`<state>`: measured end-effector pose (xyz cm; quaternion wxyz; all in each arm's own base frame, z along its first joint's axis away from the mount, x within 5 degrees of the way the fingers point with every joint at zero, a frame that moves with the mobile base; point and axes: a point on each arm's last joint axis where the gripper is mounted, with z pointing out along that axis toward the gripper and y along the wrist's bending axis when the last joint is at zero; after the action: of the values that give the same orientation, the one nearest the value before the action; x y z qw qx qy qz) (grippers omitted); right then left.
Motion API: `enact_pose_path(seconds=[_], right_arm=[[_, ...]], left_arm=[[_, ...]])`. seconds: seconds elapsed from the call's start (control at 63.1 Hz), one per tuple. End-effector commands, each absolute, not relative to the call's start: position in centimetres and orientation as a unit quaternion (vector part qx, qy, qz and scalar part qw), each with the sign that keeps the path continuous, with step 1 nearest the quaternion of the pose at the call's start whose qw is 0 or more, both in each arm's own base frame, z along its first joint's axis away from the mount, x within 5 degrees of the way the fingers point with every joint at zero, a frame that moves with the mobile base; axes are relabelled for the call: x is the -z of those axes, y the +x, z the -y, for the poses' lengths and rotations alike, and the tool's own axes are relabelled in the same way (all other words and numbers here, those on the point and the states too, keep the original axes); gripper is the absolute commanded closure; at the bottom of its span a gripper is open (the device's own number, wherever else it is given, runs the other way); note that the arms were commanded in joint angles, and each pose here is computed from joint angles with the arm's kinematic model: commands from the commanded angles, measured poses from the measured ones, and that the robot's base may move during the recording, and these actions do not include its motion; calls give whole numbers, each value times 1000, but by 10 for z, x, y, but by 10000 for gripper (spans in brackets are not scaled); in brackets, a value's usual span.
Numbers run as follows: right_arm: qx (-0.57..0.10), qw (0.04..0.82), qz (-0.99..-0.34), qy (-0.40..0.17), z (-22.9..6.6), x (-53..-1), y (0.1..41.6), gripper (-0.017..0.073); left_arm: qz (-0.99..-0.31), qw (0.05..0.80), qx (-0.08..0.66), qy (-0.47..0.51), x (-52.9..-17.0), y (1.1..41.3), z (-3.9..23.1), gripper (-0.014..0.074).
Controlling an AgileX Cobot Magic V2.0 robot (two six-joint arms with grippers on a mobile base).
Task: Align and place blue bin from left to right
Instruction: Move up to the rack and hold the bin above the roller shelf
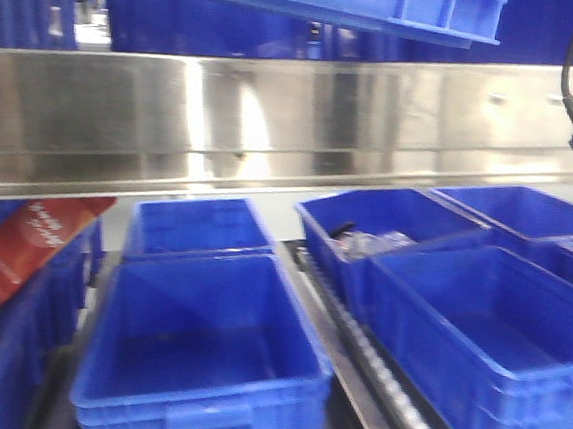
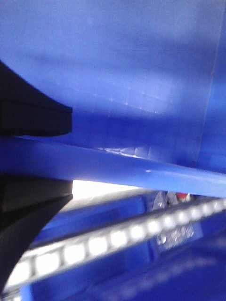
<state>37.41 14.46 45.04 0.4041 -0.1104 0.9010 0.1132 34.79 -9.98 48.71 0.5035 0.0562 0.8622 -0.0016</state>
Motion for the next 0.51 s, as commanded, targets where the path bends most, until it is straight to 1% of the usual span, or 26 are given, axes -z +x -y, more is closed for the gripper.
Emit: enact_pose_path(seconds=[0.0,0.492], right_arm=[[-124,464,-869,-119,-145,-471,371,636],[-124,464,-869,-119,-145,-471,371,636]], left_arm=[[-824,561,18,71,-509,340,102,613],[-824,561,18,71,-509,340,102,613]])
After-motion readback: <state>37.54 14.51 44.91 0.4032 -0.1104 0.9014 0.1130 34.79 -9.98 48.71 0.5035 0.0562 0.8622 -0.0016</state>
